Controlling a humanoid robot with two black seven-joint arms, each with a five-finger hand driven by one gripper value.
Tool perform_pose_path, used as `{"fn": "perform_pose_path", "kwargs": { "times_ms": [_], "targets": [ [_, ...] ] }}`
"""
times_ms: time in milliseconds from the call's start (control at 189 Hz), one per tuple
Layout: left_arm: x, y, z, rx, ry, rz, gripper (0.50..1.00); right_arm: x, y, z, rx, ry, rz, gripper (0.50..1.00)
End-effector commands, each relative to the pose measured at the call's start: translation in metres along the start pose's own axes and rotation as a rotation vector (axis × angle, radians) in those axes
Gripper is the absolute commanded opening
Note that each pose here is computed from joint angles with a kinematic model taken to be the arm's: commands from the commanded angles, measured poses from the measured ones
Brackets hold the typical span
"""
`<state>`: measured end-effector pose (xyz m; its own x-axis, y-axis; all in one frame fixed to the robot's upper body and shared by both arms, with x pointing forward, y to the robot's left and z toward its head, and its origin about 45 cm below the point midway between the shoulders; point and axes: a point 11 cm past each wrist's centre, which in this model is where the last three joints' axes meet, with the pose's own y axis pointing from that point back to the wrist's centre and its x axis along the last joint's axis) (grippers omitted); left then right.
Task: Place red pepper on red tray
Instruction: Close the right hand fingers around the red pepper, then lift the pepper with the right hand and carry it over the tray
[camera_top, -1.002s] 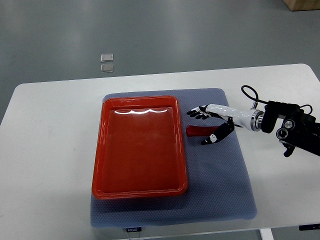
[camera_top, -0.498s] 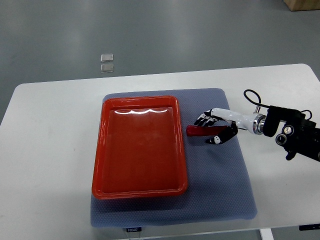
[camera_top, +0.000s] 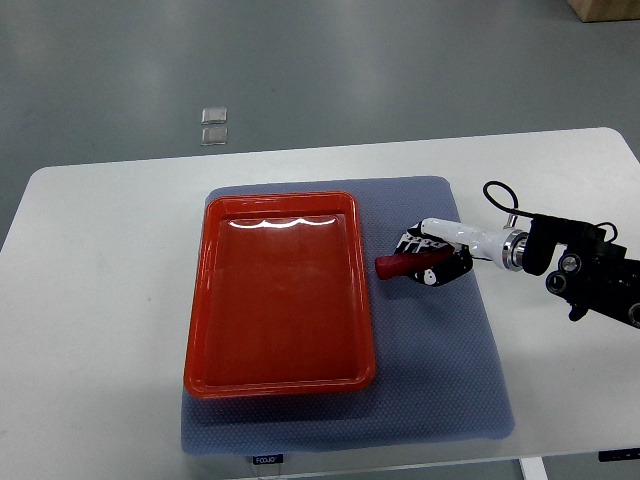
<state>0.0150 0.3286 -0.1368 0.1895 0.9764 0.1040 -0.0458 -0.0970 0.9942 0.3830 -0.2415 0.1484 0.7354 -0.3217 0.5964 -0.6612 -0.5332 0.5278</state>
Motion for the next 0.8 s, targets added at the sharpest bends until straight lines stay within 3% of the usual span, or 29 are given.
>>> {"fn": "perform_pose_path", "kwargs": {
  "times_ms": [0, 180, 233, 239, 392, 557, 620, 636, 700, 705, 795],
  "targets": [
    [0.000, 0.000, 0.000, 0.001, 0.001, 0.000, 1.000, 0.018, 0.005, -0.004, 0.003, 0.020, 0.023, 0.500],
    [0.000, 0.000, 0.000, 0.001, 0.001, 0.000, 1.000, 0.068, 0.022, -0.025, 0.032, 0.079, 0.073, 0.500],
    [0.000, 0.000, 0.000, 0.001, 0.001, 0.000, 1.000, 0.068, 0.022, -0.025, 0.032, 0.079, 0.073, 0.500],
    [0.000, 0.000, 0.000, 0.001, 0.000, 0.000, 1.000, 0.080, 0.024, -0.037, 0.053, 0.092, 0.083, 0.500],
    [0.000, 0.000, 0.001, 0.000, -0.001, 0.000, 1.000, 0.099, 0.021, -0.065, 0.109, 0.092, 0.106, 0.500],
    [0.000, 0.000, 0.001, 0.000, -0.001, 0.000, 1.000, 0.084, -0.014, -0.122, 0.232, 0.049, 0.059, 0.500],
    [0.000, 0.000, 0.001, 0.000, -0.001, 0.000, 1.000, 0.082, -0.016, -0.124, 0.234, 0.050, 0.053, 0.500],
    [0.000, 0.000, 0.001, 0.000, -0.001, 0.000, 1.000, 0.071, -0.031, -0.137, 0.245, 0.070, 0.023, 0.500],
    [0.000, 0.000, 0.001, 0.000, -0.001, 0.000, 1.000, 0.069, -0.034, -0.140, 0.247, 0.074, 0.019, 0.500],
    [0.001, 0.000, 0.001, 0.000, 0.001, 0.002, 1.000, 0.060, -0.046, -0.149, 0.250, 0.088, 0.000, 0.500],
    [0.001, 0.000, 0.001, 0.000, 0.001, 0.002, 1.000, 0.043, -0.064, -0.159, 0.251, 0.099, -0.030, 0.500]
  ]
}}
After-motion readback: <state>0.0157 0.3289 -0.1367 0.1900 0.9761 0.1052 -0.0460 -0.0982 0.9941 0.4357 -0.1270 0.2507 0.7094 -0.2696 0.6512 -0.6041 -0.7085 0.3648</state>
